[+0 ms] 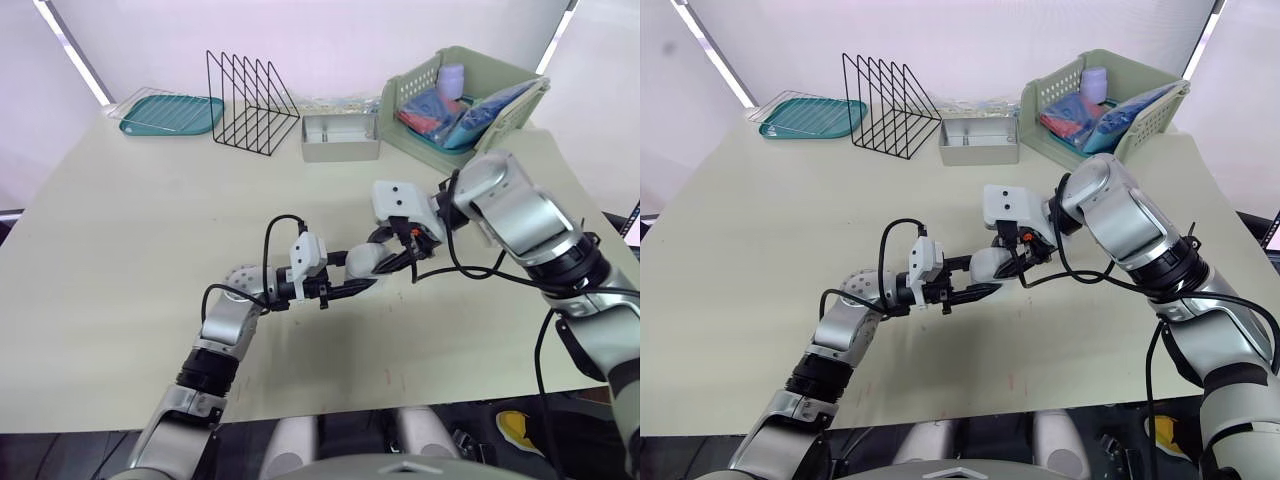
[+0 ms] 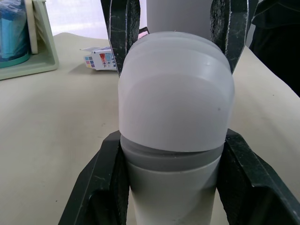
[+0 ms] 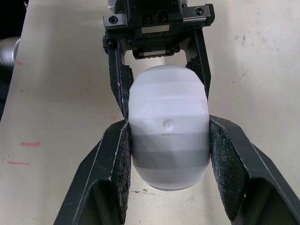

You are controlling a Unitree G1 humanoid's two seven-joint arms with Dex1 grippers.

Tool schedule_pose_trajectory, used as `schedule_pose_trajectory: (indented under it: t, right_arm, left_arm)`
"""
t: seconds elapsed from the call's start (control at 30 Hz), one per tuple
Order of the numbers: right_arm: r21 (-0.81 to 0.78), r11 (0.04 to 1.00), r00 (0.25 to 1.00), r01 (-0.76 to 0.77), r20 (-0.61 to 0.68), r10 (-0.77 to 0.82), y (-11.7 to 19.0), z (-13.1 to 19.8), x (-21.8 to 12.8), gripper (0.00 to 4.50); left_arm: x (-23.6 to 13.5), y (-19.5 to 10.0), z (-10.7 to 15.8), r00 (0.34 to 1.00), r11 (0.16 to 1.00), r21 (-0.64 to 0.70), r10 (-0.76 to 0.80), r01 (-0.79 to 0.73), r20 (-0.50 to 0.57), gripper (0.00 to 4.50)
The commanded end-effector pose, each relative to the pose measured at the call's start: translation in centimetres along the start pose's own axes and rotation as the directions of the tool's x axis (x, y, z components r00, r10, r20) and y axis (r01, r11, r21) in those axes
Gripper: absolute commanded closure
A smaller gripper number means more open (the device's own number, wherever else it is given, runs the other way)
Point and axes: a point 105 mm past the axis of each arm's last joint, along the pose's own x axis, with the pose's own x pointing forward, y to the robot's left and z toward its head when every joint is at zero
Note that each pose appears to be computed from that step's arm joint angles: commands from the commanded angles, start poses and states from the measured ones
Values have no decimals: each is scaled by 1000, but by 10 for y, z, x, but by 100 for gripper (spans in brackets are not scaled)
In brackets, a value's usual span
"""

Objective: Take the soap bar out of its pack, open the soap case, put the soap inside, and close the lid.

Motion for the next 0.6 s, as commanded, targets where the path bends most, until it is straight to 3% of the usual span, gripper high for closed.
schedule_pose_trajectory:
  t: [0.03,0.2,0.23,0.33,0.6]
  right_arm:
    - [54,998,998,35,-52,-32,-4,-17,18,270]
    - [45,998,998,32,-49,-30,-5,-16,17,270]
    - [41,999,998,35,-49,-33,-5,-16,17,166]
    - [27,999,998,43,-47,-42,-7,-15,17,30]
    - [18,999,998,44,-46,-43,-6,-15,16,30]
  left_arm:
    - [16,-11,22,995,990,109,-93,87,47,258]
    - [16,-13,21,995,990,109,-95,90,42,258]
    - [16,-13,21,995,990,108,-95,90,42,258]
    - [16,-14,21,995,990,108,-96,91,41,258]
    - [15,-12,20,995,991,106,-91,86,40,258]
